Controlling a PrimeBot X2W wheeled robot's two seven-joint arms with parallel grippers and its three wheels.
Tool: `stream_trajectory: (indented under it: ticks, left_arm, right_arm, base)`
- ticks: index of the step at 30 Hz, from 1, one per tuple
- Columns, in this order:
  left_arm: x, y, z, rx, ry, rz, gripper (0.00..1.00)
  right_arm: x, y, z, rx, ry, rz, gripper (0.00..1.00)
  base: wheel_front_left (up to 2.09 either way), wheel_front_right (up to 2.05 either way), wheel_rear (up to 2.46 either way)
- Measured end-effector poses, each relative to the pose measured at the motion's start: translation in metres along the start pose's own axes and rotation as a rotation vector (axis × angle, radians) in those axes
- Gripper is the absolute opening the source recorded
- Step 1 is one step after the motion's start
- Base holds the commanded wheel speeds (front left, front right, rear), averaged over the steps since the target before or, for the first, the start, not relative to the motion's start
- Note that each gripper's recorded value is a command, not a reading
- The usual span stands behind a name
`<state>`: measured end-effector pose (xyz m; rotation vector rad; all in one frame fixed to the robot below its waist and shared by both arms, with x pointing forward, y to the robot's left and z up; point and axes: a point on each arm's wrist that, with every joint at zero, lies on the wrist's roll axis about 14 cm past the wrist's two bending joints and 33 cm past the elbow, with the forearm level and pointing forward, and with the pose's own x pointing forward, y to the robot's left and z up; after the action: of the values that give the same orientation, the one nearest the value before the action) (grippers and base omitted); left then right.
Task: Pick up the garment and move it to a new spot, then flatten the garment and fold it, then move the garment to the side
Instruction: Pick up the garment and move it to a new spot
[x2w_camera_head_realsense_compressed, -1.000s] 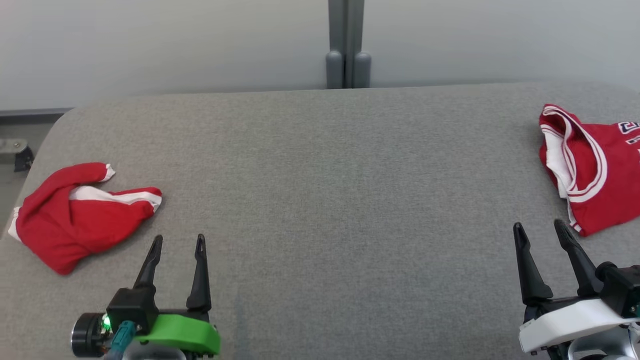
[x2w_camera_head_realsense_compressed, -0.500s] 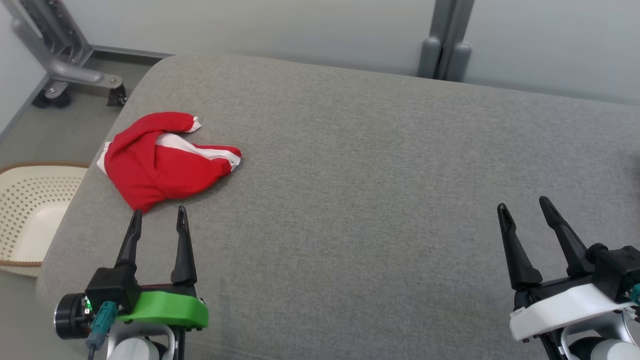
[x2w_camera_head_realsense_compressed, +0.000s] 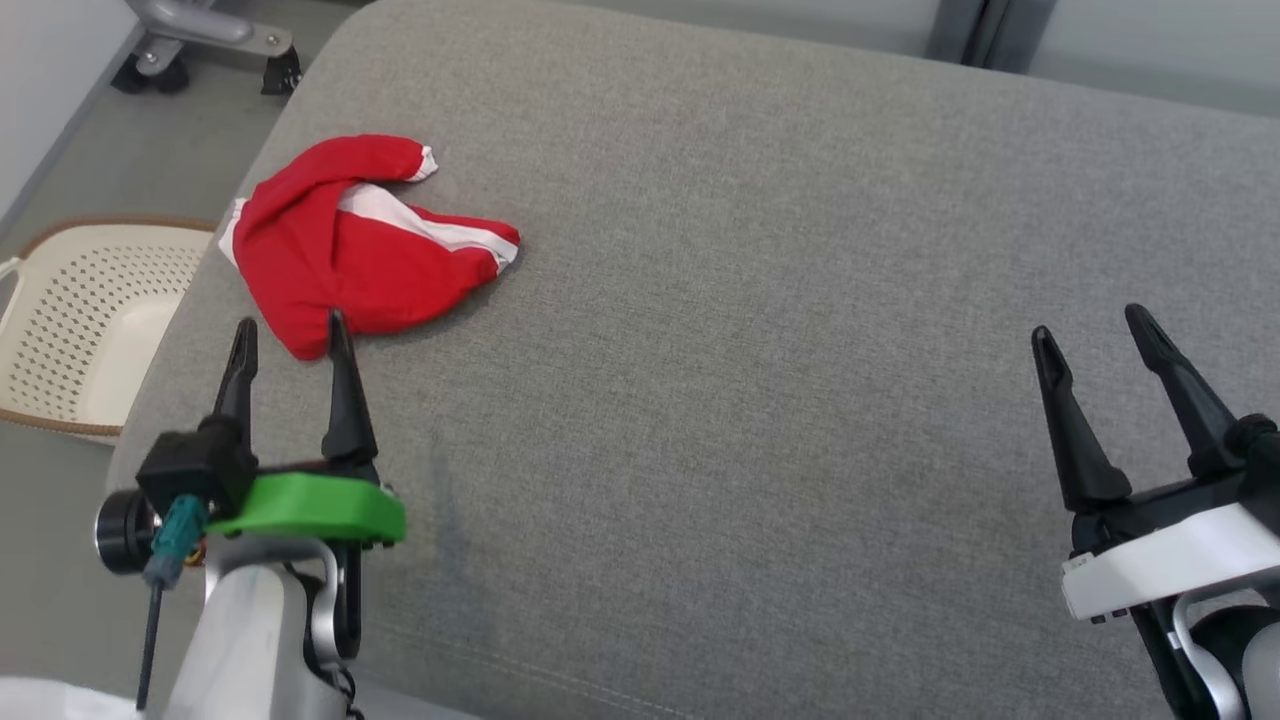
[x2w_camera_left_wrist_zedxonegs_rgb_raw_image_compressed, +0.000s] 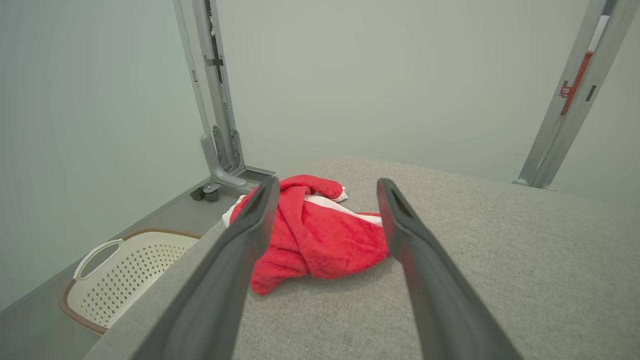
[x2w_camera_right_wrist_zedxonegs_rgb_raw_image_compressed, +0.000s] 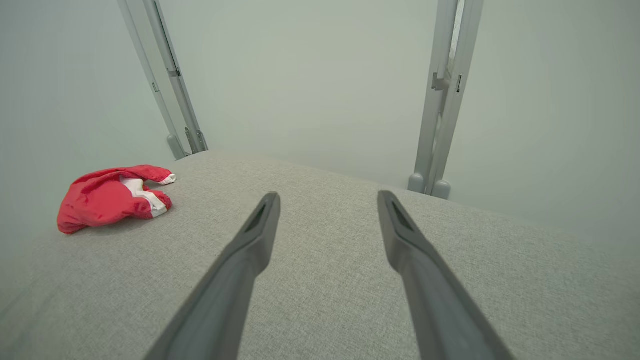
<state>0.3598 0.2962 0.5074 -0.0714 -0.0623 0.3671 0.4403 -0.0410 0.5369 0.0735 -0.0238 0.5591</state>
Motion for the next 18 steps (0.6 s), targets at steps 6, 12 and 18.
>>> stream_trajectory:
  ticks: [6, 12, 18]
  left_arm:
    - [0.055, -0.010, -0.045, 0.000, 0.134, -0.034, 1.00]
    - [0.075, 0.000, -0.125, 0.042, 0.399, -0.024, 1.00]
    - [0.083, 0.002, -0.172, 0.038, 0.569, 0.002, 0.00]
  right_arm:
    - [0.014, -0.026, -0.027, 0.000, 0.058, -0.023, 1.00]
    - [0.018, -0.048, -0.061, 0.037, 0.110, -0.066, 1.00]
    - [0.006, -0.070, -0.083, 0.048, 0.151, -0.137, 1.00]
  base:
    - [0.00, 0.00, 0.00]
    - [0.00, 0.00, 0.00]
    - [0.00, 0.00, 0.00]
